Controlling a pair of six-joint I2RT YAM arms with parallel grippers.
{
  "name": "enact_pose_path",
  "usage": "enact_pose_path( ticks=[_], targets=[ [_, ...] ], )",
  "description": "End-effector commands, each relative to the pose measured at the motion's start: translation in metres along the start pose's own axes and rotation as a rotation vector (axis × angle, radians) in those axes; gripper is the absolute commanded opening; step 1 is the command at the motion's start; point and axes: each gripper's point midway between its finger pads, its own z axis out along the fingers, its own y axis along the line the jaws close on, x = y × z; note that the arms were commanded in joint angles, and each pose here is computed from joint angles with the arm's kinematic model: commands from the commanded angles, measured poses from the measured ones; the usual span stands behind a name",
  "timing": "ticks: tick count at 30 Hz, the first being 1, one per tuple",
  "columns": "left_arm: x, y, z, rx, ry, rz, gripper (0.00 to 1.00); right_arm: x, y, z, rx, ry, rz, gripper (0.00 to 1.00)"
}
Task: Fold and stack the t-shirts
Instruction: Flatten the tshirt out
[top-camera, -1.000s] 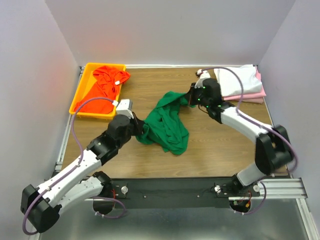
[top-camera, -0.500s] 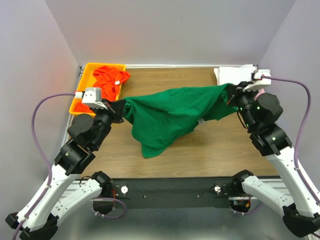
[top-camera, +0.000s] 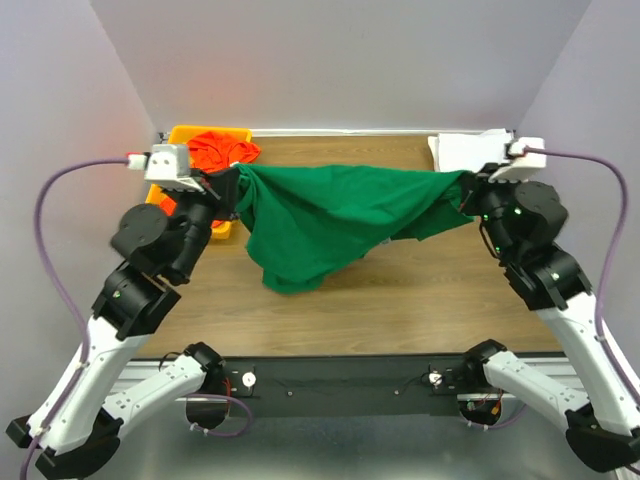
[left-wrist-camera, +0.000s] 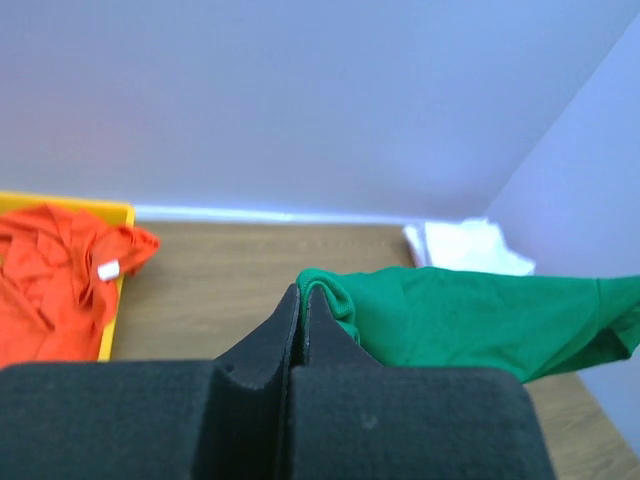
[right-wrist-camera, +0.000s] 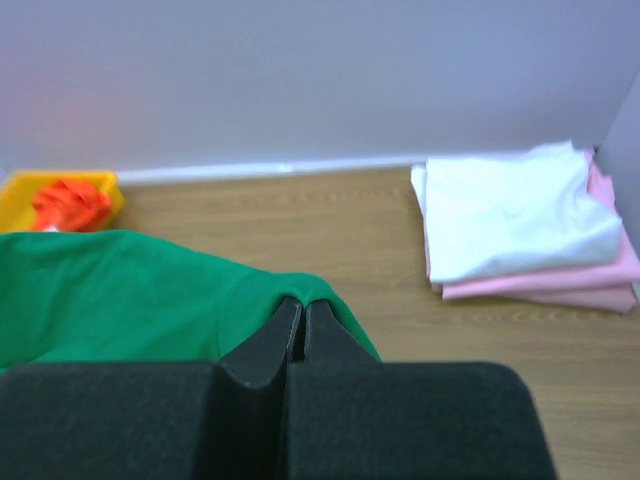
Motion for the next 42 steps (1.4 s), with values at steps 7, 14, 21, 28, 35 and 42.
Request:
enact_pose_path(
  ticks=[7,14,21,28,35,42],
  targets=[
    [-0.076,-0.007,-0.061,0.105,-0.198,-0.099,0.00,-0.105,-0.014,-0.088,-0.065,-0.293,0.112,0.00],
    [-0.050,-0.038,-0.062,0.297,-0.159,-0.170,0.00,-0.130,-0.013,-0.097,-0.074,-0.341,0.127,0.01],
    [0.072,-0.029,0.038,0.202,0.064,-0.082,0.00,-0.084,-0.021,0.002,0.167,-0.147,-0.019,0.00],
    [0.225,0.078,0.098,-0.085,0.367,0.000,0.40,0.053,-0.020,0.119,0.164,0.200,-0.091,0.03],
    [0.263,0.057,0.095,-0.127,0.436,0.088,0.75,0.141,-0.001,0.141,0.011,0.400,-0.006,1.00],
    [0.323,-0.086,0.051,0.165,0.553,0.107,0.67,0.176,-0.025,0.109,0.119,0.440,0.077,1.00]
  ],
)
